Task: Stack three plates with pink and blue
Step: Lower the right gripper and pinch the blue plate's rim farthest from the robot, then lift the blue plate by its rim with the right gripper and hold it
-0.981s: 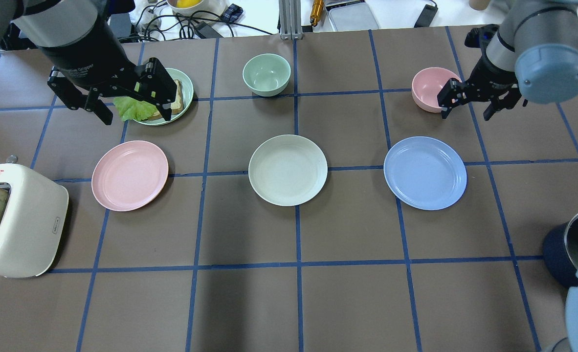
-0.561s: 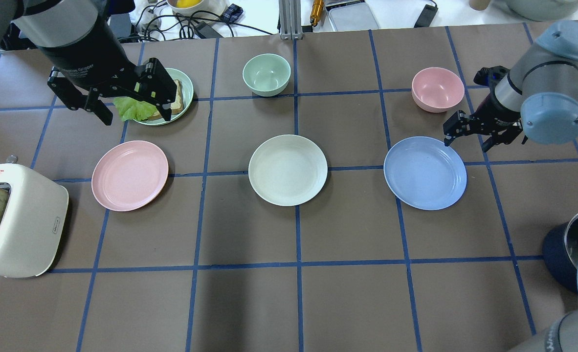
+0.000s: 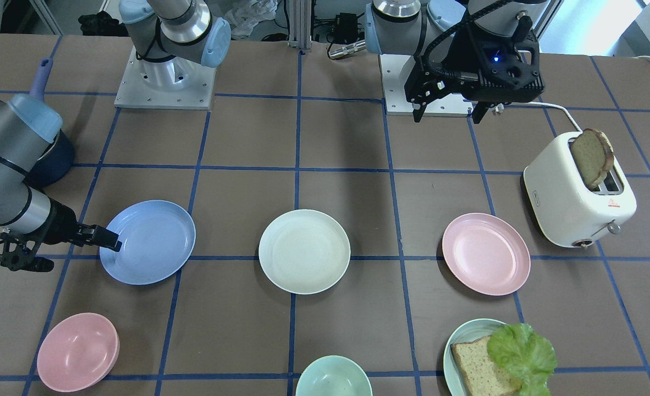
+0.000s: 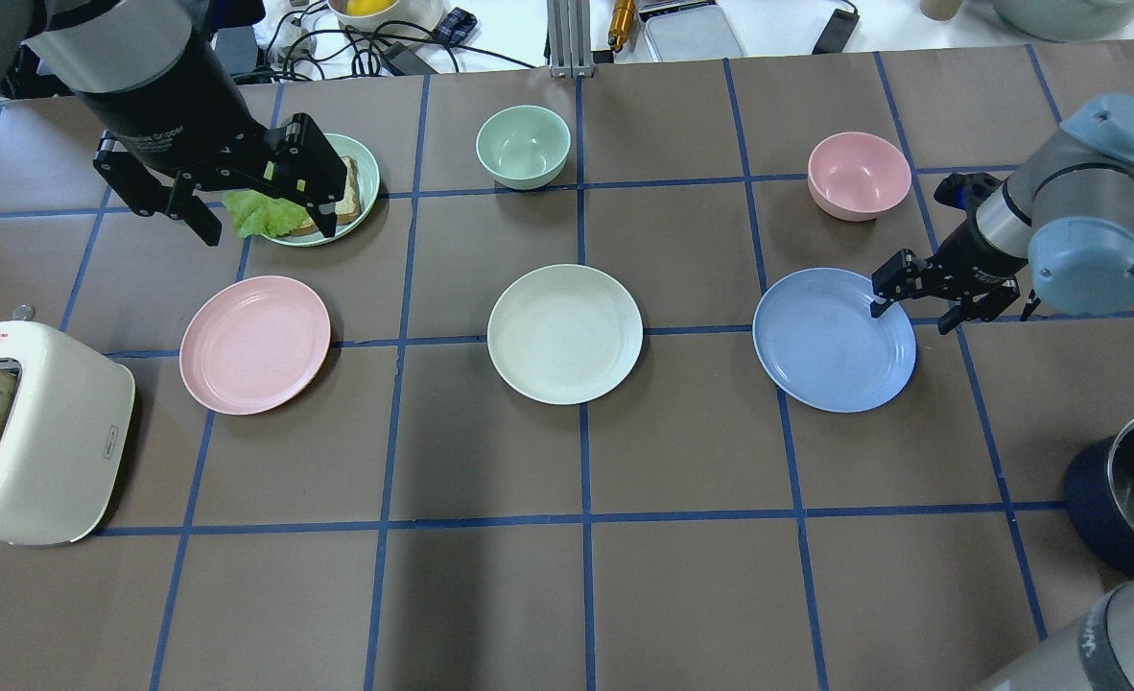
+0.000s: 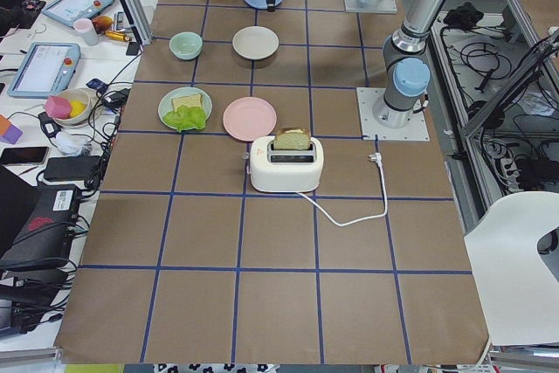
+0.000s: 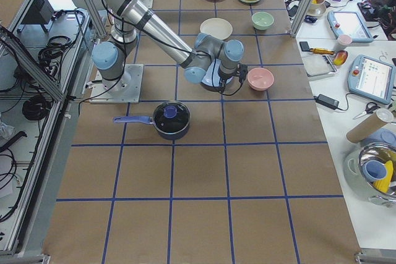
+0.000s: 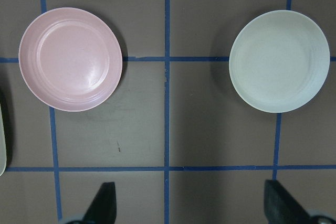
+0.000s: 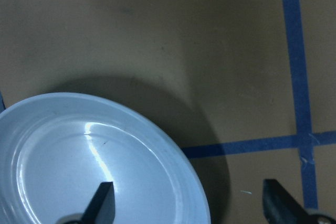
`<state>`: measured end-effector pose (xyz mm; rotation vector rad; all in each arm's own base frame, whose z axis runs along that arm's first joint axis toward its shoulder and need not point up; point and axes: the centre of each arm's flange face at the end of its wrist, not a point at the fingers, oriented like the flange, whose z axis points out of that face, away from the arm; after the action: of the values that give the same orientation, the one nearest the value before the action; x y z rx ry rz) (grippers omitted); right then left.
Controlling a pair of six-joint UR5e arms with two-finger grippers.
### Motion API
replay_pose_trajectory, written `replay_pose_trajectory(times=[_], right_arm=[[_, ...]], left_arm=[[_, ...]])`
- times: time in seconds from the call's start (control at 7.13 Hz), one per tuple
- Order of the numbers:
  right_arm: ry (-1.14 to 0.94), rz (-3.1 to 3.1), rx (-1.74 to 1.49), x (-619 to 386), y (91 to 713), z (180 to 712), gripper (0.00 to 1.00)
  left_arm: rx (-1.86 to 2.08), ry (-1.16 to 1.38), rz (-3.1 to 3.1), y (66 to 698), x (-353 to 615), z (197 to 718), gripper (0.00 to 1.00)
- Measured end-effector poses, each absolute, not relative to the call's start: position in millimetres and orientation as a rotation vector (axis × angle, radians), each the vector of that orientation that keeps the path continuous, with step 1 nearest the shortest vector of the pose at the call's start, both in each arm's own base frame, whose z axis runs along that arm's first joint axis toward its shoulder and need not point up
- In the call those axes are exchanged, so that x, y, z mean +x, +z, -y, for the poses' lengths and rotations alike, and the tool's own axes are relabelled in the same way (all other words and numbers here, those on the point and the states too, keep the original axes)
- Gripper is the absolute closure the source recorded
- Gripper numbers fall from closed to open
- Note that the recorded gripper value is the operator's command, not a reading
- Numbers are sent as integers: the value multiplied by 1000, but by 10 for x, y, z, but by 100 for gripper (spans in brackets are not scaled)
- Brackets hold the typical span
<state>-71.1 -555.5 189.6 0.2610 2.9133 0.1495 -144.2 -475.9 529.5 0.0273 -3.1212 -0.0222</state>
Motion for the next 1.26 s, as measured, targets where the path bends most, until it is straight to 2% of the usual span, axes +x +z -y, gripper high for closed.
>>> replay_pose_trajectory(times=[0.14,0.28,0.42,0.56,0.7,0.84,0.98,1.26], right_arm=[[163,-2910,234,-713,1831,5556,16],[165,-2908,204,-716,1805,5560,29],[162,-2904,184,-713,1799,5565,53],[159,-2895,178,-703,1790,5566,61],[155,-2884,179,-692,1786,5568,79],[150,-2874,180,-684,1790,5574,93],[145,-2871,178,-683,1800,5582,100],[132,-2875,155,-691,1848,5601,100]], left_arm=[[28,-22,3121,5295,-1442,4760,0],[29,-21,3121,5297,-1442,4760,0],[30,-20,3121,5300,-1444,4760,0],[30,-20,3121,5301,-1445,4760,0],[31,-19,3121,5302,-1444,4760,0],[31,-19,3121,5302,-1444,4760,0],[30,-19,3121,5302,-1443,4761,0],[29,-19,3121,5302,-1442,4761,0]])
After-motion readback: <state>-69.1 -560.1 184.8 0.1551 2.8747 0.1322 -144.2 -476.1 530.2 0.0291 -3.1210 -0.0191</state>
